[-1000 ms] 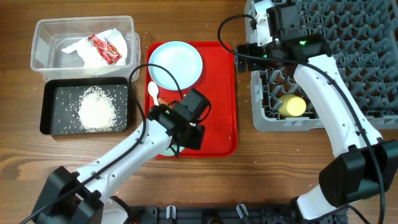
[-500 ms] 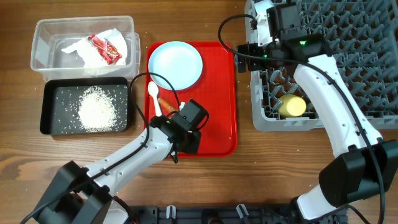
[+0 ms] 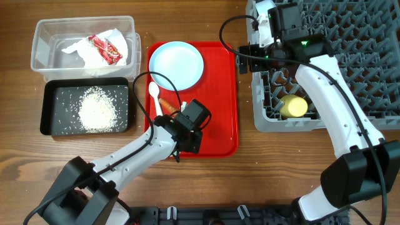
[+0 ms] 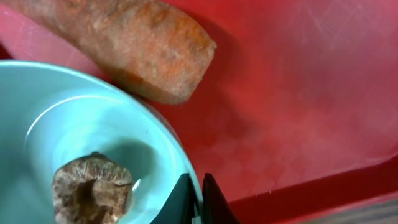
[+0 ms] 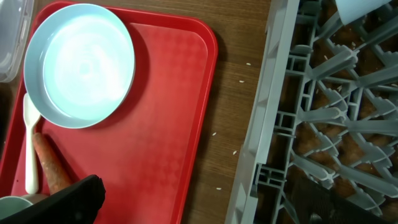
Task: Sort waste into correct bins and load items into the dishwasher rack
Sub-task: 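Move left gripper to the green bowl and grasp it, then tip the green bowl over the black tray to dump food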
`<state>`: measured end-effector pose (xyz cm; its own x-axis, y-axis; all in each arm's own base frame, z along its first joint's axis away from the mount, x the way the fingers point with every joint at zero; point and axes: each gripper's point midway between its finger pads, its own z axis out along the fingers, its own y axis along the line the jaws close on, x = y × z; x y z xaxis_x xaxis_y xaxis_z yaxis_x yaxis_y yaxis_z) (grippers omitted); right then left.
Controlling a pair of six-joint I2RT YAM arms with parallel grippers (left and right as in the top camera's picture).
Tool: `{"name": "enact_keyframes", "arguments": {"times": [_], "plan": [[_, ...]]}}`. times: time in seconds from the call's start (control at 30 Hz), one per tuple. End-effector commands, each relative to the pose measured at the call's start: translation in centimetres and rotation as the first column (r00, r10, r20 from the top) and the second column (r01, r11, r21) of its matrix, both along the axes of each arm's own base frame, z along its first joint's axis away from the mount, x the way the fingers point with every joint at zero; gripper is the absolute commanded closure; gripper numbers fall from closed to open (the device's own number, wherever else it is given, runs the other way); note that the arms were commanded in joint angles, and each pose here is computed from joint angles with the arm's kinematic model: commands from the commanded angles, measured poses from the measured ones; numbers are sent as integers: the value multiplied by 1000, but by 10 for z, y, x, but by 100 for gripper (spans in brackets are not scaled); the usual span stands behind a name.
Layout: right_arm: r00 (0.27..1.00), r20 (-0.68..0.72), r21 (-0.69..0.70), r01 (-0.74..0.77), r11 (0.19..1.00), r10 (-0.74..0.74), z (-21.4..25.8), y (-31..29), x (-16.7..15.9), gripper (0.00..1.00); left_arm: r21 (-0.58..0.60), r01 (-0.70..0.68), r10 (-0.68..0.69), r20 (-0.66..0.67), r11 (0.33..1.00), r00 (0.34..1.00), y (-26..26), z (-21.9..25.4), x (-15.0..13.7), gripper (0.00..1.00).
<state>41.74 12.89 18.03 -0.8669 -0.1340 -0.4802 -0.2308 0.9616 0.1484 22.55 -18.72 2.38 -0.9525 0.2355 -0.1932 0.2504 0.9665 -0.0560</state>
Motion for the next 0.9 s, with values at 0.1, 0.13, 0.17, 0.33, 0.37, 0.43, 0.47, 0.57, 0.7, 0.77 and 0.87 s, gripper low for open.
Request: {"name": "enact_keyframes", "arguments": {"times": [0.1,0.13,0.17,0.33,0.37,0.43,0.47,0.57,0.7,0.77,0.87], "plan": [[999,9,-18,33,999,-33,7,-7,-4,0,-134,-10,28,133,991,991,-12,93,34,96],[999,7,-20,33,999,-33,7,-7,-4,0,-152,-9,35,167,988,985,-10,107,39,96],[999,5,-20,33,999,-33,7,-7,-4,0,-188,-16,59,222,982,973,-5,130,48,96],[999,-3,-22,33,999,-33,6,-8,-6,0,-273,-158,245,324,949,914,46,171,75,96],[999,-5,-23,33,999,-33,6,-8,-7,0,-286,-193,285,328,939,901,59,175,79,96],[999,-9,-23,33,999,-33,5,-8,-8,0,-324,-275,379,321,905,868,89,180,91,96],[999,-9,-23,33,999,-33,5,-8,-8,0,-354,-314,427,310,881,850,104,182,97,96],[999,-9,-23,32,999,-33,5,-8,-8,0,-460,-356,510,271,814,816,138,188,112,96],[999,-13,-25,32,999,-33,5,-8,-8,0,-618,-292,529,240,730,814,173,200,124,96],[999,-12,-24,32,999,-32,5,-8,-8,0,-680,-270,542,221,682,811,192,202,126,96],[999,-12,-24,32,999,-32,5,-8,-8,0,-770,-219,543,190,599,818,216,201,128,96]]}}
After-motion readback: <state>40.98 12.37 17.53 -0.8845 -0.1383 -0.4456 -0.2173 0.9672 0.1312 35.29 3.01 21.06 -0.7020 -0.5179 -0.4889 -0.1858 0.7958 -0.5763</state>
